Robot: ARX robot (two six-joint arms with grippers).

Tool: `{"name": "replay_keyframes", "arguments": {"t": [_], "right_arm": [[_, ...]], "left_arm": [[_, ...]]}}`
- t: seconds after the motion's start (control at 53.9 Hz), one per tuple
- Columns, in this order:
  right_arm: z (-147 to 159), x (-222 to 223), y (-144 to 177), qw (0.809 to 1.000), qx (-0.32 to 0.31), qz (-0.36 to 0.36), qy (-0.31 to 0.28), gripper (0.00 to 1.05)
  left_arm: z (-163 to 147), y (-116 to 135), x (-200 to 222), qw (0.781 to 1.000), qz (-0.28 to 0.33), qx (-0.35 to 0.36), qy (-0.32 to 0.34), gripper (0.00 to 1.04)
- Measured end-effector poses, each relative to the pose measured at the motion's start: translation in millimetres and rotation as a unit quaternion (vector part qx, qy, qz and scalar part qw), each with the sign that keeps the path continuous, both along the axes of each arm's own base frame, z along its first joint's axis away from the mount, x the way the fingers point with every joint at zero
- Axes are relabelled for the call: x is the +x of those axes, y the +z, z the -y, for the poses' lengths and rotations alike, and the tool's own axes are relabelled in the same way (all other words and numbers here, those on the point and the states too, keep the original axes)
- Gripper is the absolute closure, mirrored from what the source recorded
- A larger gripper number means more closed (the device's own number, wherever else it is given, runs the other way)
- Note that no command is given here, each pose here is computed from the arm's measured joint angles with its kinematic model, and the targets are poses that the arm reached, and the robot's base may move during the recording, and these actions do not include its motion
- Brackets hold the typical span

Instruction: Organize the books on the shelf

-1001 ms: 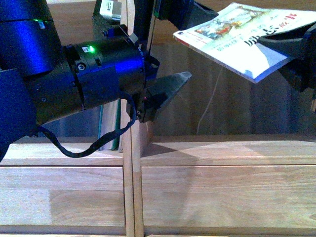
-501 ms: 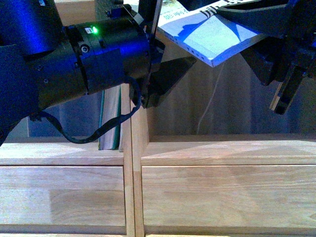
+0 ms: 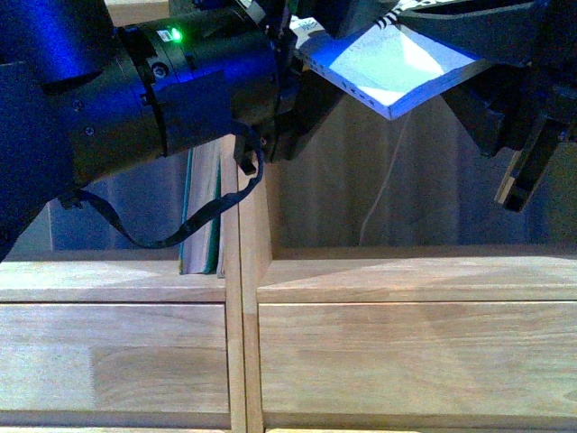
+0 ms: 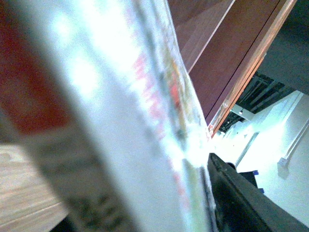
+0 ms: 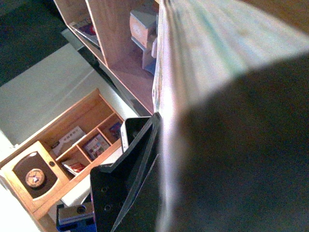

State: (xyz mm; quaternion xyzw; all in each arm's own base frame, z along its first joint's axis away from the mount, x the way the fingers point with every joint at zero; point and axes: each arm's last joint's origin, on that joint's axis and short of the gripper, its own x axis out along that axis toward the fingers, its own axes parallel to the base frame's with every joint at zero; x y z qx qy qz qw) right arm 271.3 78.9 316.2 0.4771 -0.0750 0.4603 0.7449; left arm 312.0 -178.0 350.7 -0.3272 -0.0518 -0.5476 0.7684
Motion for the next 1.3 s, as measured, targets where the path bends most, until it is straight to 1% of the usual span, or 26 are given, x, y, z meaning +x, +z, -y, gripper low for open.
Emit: {"name": "replay_keyframes", "arguments": {"t": [0.037, 0.111, 0.148, 0.185, 0.204, 0.26, 0.297, 0.426, 0.556, 0.686, 0.797, 0.834, 0.872, 0.909, 0.983, 1.001, 1.057, 1.075, 1.094, 1.131, 1.15, 1.168, 1.187, 1.242, 1.279, 1.298], "right_arm": [[0.8, 0.1, -0.5, 1.000, 0.000, -0.002, 0.001, 0.98], [1.1, 0.0, -1.2, 1.000, 0.000, -0.004, 0.003, 0.98], [1.1, -0.1, -1.1, 1.000, 0.001, -0.004, 0.004, 0.98], [1.2, -0.2, -0.9, 1.000, 0.002, -0.004, 0.005, 0.98], [1.2, -0.3, -0.8, 1.000, 0.003, -0.004, 0.005, 0.96], [1.3, -0.3, -0.7, 1.000, 0.005, -0.005, 0.006, 0.90], [1.3, -0.2, -1.3, 1.000, 0.008, -0.009, 0.007, 0.83], [1.5, -1.0, -1.9, 1.000, 0.011, -0.007, 0.009, 0.64], [1.6, -1.1, -2.2, 1.000, 0.011, -0.007, 0.008, 0.48], [4.5, -0.4, -4.6, 1.000, 0.010, -0.015, 0.002, 0.31], [13.1, 0.0, -7.9, 1.000, 0.004, -0.026, -0.016, 0.16], [16.1, -0.2, -8.7, 0.999, 0.003, -0.028, -0.022, 0.13], [22.0, -0.8, -10.2, 0.999, 0.002, -0.031, -0.032, 0.08], [28.7, -1.6, -11.4, 0.998, 0.000, -0.035, -0.044, 0.05], [43.8, -4.4, -13.6, 0.996, -0.012, -0.042, -0.073, 0.07], [49.0, -5.8, -13.9, 0.995, -0.019, -0.041, -0.087, 0.07], [60.3, -8.9, -14.4, 0.991, -0.032, -0.044, -0.122, 0.07], [66.0, -10.7, -14.7, 0.988, -0.041, -0.046, -0.142, 0.07], [68.7, -11.7, -14.7, 0.987, -0.044, -0.050, -0.149, 0.07], [79.0, -15.8, -14.5, 0.978, -0.069, -0.052, -0.191, 0.07], [81.6, -16.9, -14.3, 0.975, -0.076, -0.052, -0.204, 0.07], [86.2, -18.8, -14.1, 0.967, -0.094, -0.051, -0.232, 0.07], [88.5, -19.7, -14.0, 0.964, -0.098, -0.055, -0.242, 0.07], [100.1, -24.5, -14.1, 0.939, -0.148, -0.054, -0.306, 0.07], [104.5, -26.8, -14.6, 0.929, -0.168, -0.053, -0.327, 0.07], [108.7, -29.0, -15.7, 0.918, -0.189, -0.051, -0.344, 0.07]], "left_arm": [[-1.8, 2.0, -0.4, 1.000, 0.008, -0.007, 0.004, 0.64], [-4.3, 4.3, -1.4, 1.000, 0.015, -0.016, 0.009, 0.73], [-6.6, 5.2, -2.0, 0.999, 0.020, -0.022, 0.012, 0.80], [-7.7, 5.8, -2.3, 0.999, 0.022, -0.025, 0.012, 0.83], [-8.6, 6.1, -2.2, 0.999, 0.021, -0.027, 0.010, 0.87], [-9.4, 6.7, -2.6, 0.999, 0.018, -0.031, 0.008, 0.91], [-10.2, 8.0, -3.7, 0.999, 0.020, -0.038, 0.004, 0.96], [-15.8, 9.5, -4.2, 0.998, 0.021, -0.050, 0.013, 0.98], [-21.6, 8.7, -2.8, 0.998, 0.019, -0.055, 0.023, 0.98], [-32.8, 6.7, -1.7, 0.997, 0.013, -0.062, 0.049, 0.98], [-47.0, 3.5, -4.7, 0.995, 0.005, -0.047, 0.090, 0.98], [-50.7, 2.8, -5.7, 0.994, 0.003, -0.038, 0.103, 0.98], [-57.3, 1.6, -6.8, 0.991, 0.003, -0.024, 0.134, 0.98], [-64.1, 0.7, -7.6, 0.986, 0.002, -0.008, 0.167, 0.98], [-78.3, -2.6, -9.5, 0.970, -0.004, 0.029, 0.242, 0.98], [-83.2, -4.5, -10.0, 0.961, 0.003, 0.049, 0.271, 0.98], [-93.7, -8.0, -10.9, 0.944, 0.009, 0.080, 0.321, 0.98], [-99.5, -9.3, -10.5, 0.932, 0.014, 0.096, 0.349, 0.98], [-102.2, -10.2, -10.1, 0.926, 0.015, 0.105, 0.361, 0.98], [-113.8, -11.9, -8.6, 0.901, 0.026, 0.144, 0.408, 0.98], [-116.7, -12.0, -8.3, 0.896, 0.025, 0.148, 0.417, 0.98], [-122.3, -12.7, -7.6, 0.884, 0.035, 0.166, 0.436, 0.98], [-125.0, -12.8, -7.3, 0.879, 0.039, 0.172, 0.443, 0.98], [-138.7, -13.5, -5.2, 0.858, 0.050, 0.198, 0.472, 0.98], [-143.8, -13.4, -4.8, 0.850, 0.048, 0.206, 0.482, 0.98], [-148.2, -13.8, -4.3, 0.842, 0.047, 0.218, 0.492, 0.98]]}}
